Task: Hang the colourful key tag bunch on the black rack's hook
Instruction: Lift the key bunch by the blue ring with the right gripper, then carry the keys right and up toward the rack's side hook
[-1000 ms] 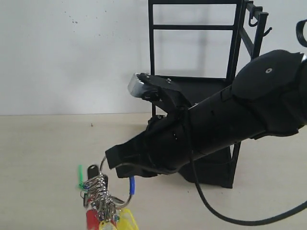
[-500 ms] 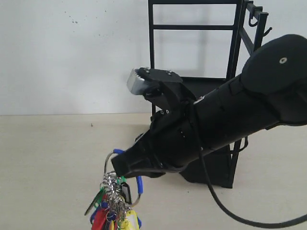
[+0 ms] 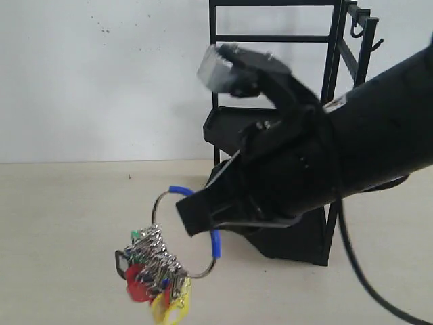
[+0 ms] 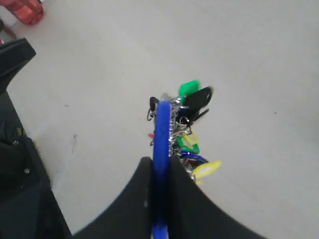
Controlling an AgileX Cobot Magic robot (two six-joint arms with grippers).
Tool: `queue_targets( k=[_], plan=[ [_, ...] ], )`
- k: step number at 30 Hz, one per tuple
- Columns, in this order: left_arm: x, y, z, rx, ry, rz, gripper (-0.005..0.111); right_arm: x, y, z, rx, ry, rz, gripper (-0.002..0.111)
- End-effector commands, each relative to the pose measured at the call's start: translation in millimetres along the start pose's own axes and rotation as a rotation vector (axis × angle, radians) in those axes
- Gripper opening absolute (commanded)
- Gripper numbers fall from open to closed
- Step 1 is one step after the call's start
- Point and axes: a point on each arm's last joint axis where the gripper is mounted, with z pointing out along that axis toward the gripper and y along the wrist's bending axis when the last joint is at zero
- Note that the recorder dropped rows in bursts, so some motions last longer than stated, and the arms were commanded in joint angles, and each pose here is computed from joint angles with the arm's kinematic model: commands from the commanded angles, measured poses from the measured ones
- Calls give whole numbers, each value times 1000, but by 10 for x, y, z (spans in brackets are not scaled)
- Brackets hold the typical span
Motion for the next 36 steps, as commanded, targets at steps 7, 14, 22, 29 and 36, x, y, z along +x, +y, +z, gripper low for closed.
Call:
queue_targets(
  k=[7, 14, 22, 29, 36],
  plan=[
    [1, 2, 1, -1, -7, 8, 4, 61, 236, -1223, 247, -280, -41, 0],
    [1, 2, 1, -1, -7, 8, 4, 215, 235, -1919, 508, -515, -43, 0],
    [1, 2, 1, -1, -7, 8, 4, 330, 41, -2206, 839, -531, 0, 0],
    [1, 2, 1, -1, -7, 8, 4, 237, -57, -2111, 921, -512, -4, 0],
    [1, 2, 1, -1, -7, 8, 4, 11, -283, -1754, 1054, -439, -40, 0]
  ],
)
